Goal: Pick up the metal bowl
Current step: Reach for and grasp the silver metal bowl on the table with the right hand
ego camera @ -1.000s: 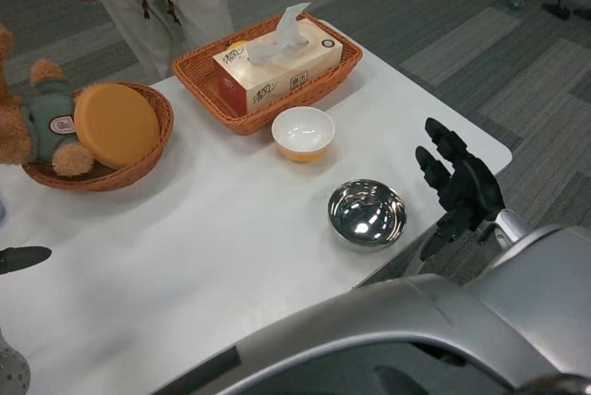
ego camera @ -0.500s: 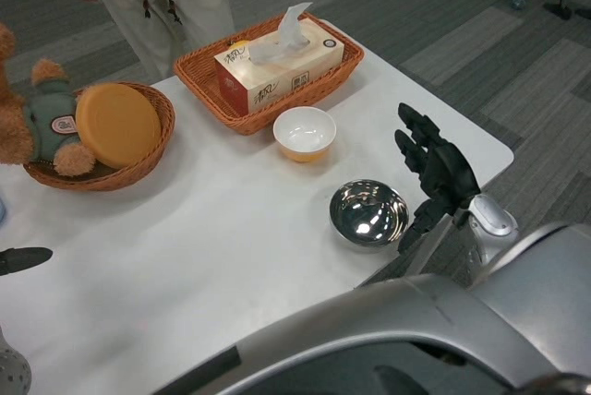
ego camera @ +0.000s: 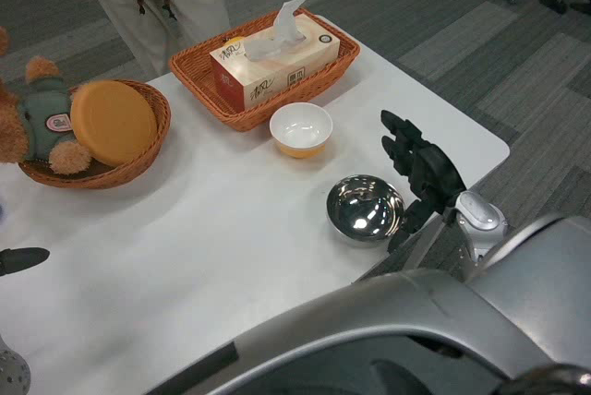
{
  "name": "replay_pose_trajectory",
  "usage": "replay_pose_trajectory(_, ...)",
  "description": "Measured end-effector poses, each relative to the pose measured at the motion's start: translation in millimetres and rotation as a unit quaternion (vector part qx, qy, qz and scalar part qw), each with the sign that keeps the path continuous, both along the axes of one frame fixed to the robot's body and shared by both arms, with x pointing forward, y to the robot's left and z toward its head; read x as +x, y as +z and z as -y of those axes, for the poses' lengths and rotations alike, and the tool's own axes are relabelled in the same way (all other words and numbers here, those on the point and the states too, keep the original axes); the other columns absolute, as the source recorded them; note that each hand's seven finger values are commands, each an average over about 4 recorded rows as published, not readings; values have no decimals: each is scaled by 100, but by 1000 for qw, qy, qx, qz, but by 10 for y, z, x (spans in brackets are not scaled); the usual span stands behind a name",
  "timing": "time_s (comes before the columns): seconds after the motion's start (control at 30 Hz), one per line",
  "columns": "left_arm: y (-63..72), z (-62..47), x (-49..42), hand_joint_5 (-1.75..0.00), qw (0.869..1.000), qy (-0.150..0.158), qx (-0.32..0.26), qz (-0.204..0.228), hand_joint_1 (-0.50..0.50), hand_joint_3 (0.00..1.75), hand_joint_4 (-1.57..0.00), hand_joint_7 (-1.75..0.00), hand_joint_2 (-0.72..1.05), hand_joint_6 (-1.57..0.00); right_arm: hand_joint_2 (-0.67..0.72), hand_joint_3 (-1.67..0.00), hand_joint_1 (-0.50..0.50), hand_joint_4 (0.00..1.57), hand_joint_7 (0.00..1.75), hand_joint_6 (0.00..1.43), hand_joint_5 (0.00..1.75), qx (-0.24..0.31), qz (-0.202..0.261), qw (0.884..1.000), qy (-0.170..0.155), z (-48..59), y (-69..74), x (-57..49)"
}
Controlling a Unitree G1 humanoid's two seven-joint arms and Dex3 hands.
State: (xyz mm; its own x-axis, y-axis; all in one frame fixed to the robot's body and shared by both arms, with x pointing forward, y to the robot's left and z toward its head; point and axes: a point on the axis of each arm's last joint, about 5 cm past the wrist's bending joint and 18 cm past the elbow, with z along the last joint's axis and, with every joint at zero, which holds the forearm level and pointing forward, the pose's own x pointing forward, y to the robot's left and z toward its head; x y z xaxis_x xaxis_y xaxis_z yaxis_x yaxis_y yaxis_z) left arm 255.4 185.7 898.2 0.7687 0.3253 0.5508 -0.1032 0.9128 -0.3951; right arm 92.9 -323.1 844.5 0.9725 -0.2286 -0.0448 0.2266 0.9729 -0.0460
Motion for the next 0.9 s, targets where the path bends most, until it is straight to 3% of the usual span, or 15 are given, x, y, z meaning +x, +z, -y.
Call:
replay_pose_trajectory(0.8, 0, 1, 0, 0, 1000, -1, 1, 0, -50, 9, 0, 0, -64, 0, 28, -8, -46, 0, 14, 0, 0, -12, -37, 999, 31, -54, -55, 24)
replay_pose_trajectory(0.9, 0, 1, 0, 0, 1000, -1, 1, 0, -50, 9, 0, 0, -68, 0, 23, -8, -46, 0, 14, 0, 0, -13, -41, 998, 37, -70, -64, 34)
